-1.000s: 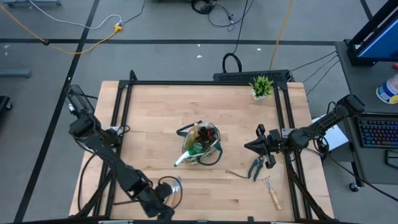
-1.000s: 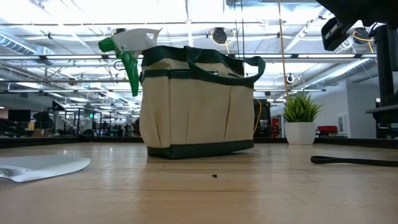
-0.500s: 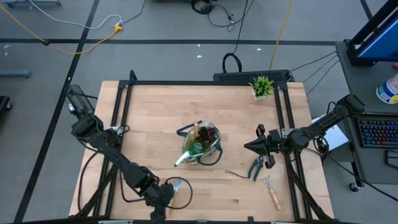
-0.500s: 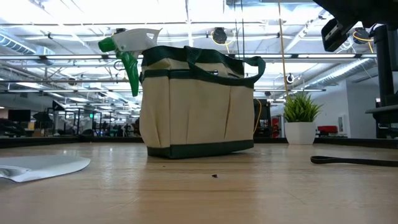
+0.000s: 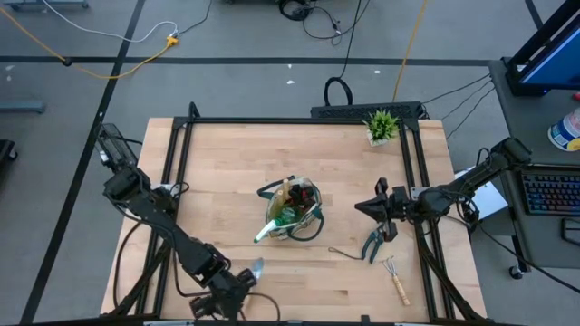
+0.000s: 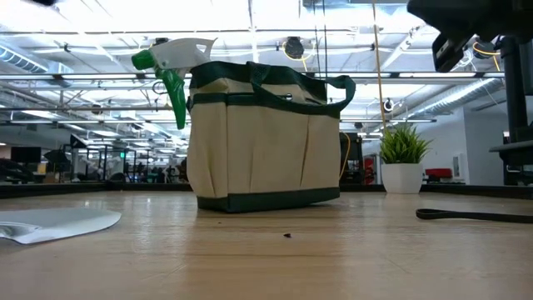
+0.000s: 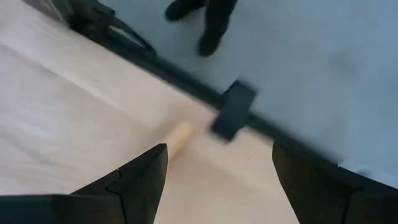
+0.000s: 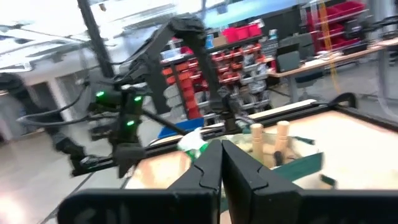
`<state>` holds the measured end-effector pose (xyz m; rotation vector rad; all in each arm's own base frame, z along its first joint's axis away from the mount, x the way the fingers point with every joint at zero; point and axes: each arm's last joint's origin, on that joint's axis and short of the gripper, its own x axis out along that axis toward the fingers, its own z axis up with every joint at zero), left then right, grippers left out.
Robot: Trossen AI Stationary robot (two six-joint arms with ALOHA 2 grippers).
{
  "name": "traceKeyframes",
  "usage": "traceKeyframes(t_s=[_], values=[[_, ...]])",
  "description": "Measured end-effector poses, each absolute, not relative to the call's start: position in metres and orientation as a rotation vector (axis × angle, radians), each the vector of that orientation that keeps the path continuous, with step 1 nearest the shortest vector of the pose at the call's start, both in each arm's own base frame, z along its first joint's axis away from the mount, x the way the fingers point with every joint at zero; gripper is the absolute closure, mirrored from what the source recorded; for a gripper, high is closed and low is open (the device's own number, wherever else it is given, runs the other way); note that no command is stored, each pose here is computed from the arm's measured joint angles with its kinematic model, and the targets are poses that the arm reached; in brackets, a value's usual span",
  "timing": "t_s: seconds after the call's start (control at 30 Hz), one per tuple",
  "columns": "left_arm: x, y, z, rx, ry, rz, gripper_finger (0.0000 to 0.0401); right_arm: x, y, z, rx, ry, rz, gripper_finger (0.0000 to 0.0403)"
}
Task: Pick & Place Garden tools in Gardening bag
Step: Put the trowel into the gardening bag
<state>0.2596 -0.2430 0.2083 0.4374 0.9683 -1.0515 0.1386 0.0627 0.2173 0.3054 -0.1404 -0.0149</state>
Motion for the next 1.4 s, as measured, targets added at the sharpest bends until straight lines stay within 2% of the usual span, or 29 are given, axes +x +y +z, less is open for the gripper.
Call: traceKeyframes(t_s=[0.2, 0.27, 0.37, 0.53, 1.0, 1.2, 1.4], values=[[0.265, -0.227, 0.203, 0.781, 0.965, -0.840, 0.0107, 0.139, 0.061, 0.217, 0.309, -0.144, -0.066, 0.0402], [0.268, -0.223, 0.203, 0.892, 0.919, -0.876, 0.0107, 0.139, 0.061, 0.217, 0.309, -0.144, -0.068, 0.0402], [0.269, -0.222, 0.203, 1.006, 0.839, -1.042, 0.0107, 0.138, 0.061, 0.217, 0.310, -0.145, -0.083, 0.0402], [0.270, -0.220, 0.203, 1.017, 0.777, -1.177, 0.0107, 0.139, 0.060, 0.217, 0.310, -0.146, -0.098, 0.0402], [0.284, -0.220, 0.189, 1.154, 0.669, -1.243, 0.0107, 0.139, 0.060, 0.217, 0.308, -0.144, -0.100, 0.0402], [0.292, -0.225, 0.184, 1.114, 0.582, -1.281, 0.0107, 0.139, 0.060, 0.217, 0.309, -0.144, -0.099, 0.0402], [0.295, -0.230, 0.167, 1.120, 0.583, -1.335, 0.0107, 0.139, 0.060, 0.216, 0.305, -0.138, -0.097, 0.0402]])
